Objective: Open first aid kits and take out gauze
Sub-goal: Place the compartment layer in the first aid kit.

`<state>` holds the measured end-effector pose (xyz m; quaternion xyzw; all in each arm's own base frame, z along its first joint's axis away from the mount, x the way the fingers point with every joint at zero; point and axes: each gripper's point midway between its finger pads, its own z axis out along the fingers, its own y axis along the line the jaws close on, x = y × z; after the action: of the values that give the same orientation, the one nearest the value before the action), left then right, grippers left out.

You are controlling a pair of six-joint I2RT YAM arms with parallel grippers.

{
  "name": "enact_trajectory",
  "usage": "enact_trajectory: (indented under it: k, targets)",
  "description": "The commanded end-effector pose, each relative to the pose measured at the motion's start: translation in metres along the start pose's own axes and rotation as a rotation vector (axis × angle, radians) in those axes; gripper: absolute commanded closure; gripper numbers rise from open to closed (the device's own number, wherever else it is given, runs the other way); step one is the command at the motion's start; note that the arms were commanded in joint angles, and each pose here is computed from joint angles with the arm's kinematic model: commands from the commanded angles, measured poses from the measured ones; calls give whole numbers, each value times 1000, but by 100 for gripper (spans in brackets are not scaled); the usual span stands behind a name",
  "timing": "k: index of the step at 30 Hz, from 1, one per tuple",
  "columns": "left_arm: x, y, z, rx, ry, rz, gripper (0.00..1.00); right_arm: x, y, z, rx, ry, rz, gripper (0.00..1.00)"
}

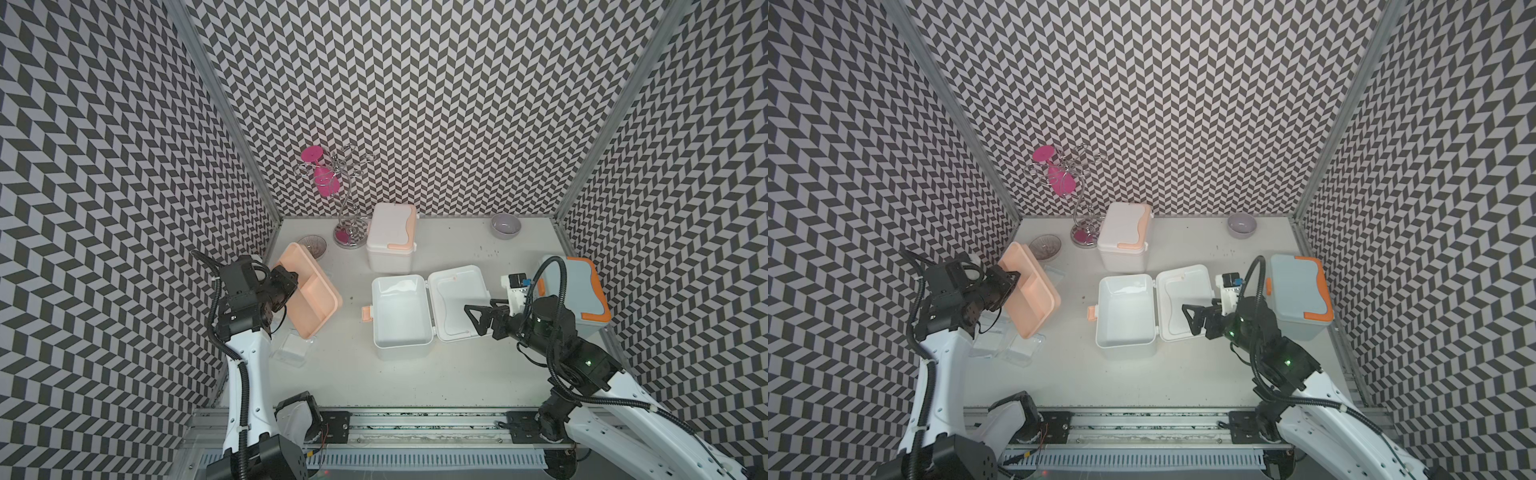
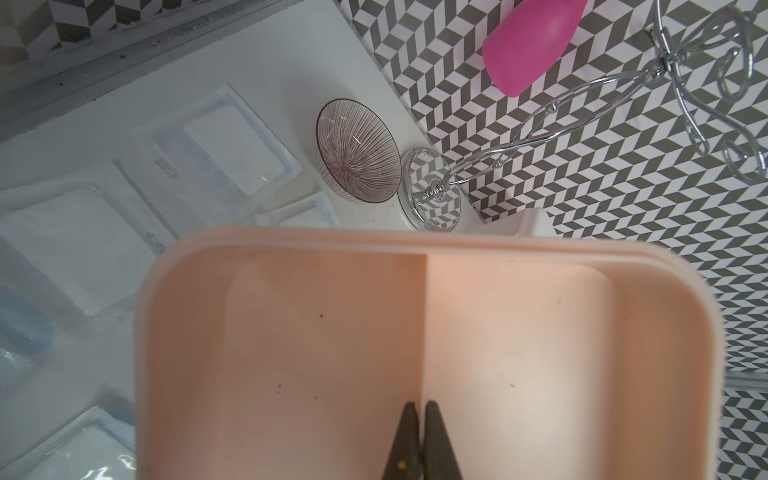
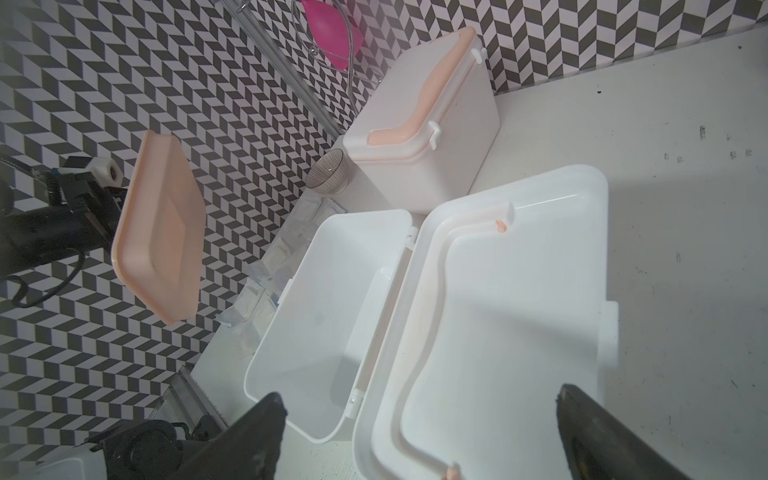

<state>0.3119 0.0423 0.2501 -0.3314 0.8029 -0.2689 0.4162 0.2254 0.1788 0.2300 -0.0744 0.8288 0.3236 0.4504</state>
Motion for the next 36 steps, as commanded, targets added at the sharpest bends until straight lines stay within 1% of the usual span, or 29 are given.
enact_trajectory:
  k: [1, 10, 23, 26, 29, 32, 36]
  targets:
    - [-10, -16, -5, 72, -28, 29, 100, -10, 6, -4, -25, -42, 0, 0]
    - [-6, -21, -5, 106, -14, 41, 100, -11, 7, -4, -28, -45, -3, 0]
    - [-5, -20, -3, 104, -12, 48, 100, -15, 4, -6, -3, -59, -2, 0]
    - [-2, -28, -4, 121, -3, 63, 100, -18, 0, -8, 20, -73, 10, 0]
    - [14, -56, 0, 147, 24, 112, 100, -21, -5, -9, 49, -93, 25, 0]
    - [42, -94, 3, 149, 42, 189, 100, -23, -8, -9, 64, -103, 38, 0]
    - [95, -130, 12, 145, 109, 263, 100, -23, -12, -10, 78, -114, 52, 0]
